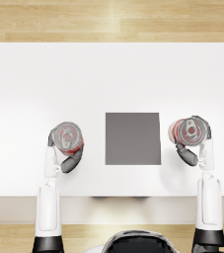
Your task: Pick up the red can on the left and place it in the middle, then pick up the red can on the right and place it on top of the can in the middle
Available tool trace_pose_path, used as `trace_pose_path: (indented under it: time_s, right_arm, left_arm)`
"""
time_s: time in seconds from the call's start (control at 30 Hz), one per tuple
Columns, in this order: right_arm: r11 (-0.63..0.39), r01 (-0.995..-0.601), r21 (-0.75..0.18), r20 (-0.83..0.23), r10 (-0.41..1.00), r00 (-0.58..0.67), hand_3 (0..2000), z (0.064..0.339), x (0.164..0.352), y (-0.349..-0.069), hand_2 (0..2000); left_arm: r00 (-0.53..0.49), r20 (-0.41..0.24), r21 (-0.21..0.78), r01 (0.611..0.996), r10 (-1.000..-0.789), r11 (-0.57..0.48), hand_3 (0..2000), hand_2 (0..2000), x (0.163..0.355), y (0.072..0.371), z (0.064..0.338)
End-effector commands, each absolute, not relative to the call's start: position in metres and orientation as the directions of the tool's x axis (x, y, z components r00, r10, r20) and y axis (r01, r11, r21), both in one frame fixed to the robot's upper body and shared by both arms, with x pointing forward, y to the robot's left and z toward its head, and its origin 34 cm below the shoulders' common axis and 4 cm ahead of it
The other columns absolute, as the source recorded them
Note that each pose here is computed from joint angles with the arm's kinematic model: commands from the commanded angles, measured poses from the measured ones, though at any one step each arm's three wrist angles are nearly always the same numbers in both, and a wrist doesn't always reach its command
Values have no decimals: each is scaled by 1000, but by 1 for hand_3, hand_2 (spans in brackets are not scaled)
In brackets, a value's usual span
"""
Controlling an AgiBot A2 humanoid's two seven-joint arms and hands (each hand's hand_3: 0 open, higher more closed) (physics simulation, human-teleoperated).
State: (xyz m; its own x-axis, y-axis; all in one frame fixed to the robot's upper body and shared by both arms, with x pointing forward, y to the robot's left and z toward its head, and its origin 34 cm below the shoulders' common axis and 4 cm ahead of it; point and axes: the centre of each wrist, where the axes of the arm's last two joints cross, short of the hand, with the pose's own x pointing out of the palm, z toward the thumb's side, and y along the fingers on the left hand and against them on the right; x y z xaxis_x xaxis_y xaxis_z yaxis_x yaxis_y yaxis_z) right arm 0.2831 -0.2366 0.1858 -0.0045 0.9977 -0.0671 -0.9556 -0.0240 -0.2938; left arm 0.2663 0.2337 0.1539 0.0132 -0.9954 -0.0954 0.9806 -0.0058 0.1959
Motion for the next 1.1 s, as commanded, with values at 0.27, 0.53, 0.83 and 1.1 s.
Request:
trace_pose_path:
  time_s: [0.27,0.53,0.83,1.1]
  right_arm:
    - [-152,-874,-462,-88,988,-126,1520,237,285,-196,2000]
    - [-182,-838,-514,-87,983,-161,1520,255,288,-187,2000]
    - [-217,-792,-571,-92,975,-201,1520,273,284,-173,2000]
    - [-249,-759,-602,-91,965,-244,1520,286,288,-157,2000]
  left_arm:
    - [-263,46,192,949,-964,-250,1520,2000,308,147,166]
    - [-382,60,-2,924,-922,-383,1520,2000,323,98,125]
    - [-417,7,61,908,-909,-415,1520,2000,334,82,84]
    - [-446,-74,-1,894,-892,-448,1520,2000,336,83,65]
